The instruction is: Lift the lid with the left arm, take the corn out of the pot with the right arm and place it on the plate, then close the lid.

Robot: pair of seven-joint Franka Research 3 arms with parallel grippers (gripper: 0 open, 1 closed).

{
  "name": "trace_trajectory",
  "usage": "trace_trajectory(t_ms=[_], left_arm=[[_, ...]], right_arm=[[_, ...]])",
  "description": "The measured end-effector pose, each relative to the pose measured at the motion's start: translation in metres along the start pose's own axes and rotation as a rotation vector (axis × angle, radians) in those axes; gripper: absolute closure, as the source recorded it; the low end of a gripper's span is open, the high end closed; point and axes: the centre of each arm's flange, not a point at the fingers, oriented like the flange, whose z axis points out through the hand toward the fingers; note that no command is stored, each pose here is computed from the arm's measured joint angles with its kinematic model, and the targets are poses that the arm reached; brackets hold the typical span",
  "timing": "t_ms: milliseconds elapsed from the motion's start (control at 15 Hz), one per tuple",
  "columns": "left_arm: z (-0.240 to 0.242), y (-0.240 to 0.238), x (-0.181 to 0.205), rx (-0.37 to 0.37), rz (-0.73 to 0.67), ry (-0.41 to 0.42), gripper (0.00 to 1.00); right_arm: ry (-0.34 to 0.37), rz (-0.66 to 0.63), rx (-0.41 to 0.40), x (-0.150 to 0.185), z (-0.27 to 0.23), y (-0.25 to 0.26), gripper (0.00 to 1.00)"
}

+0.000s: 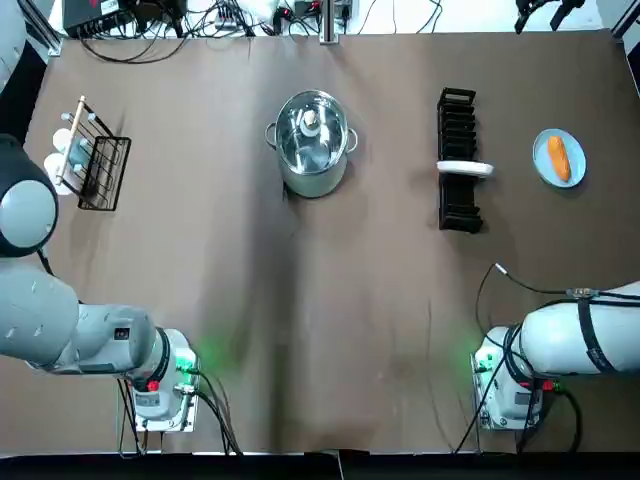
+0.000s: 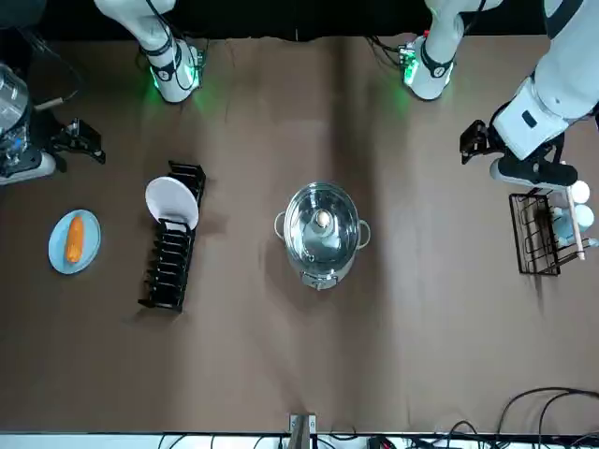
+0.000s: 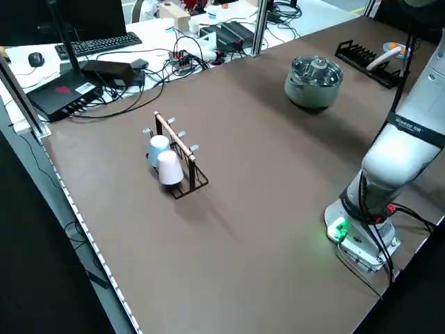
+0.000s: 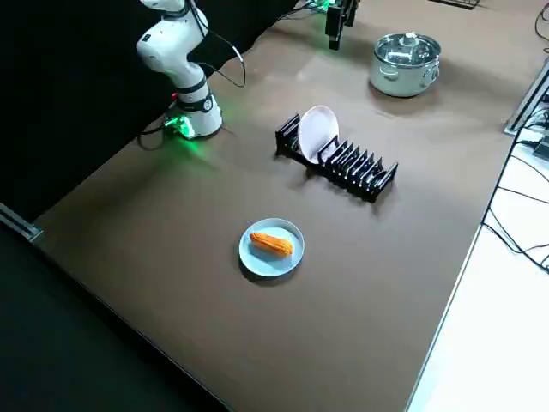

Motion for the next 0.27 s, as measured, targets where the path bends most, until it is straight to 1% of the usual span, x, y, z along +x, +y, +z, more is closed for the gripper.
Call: trace_trajectory(t_ms=[267], left_arm=[[0.0005,-0.0002,0.0,0.0,-0.002,-0.001,0.0]], right_arm=[[0.002,0.002,-0.002,-0.0009,-0.0005,0.0013,0.0]])
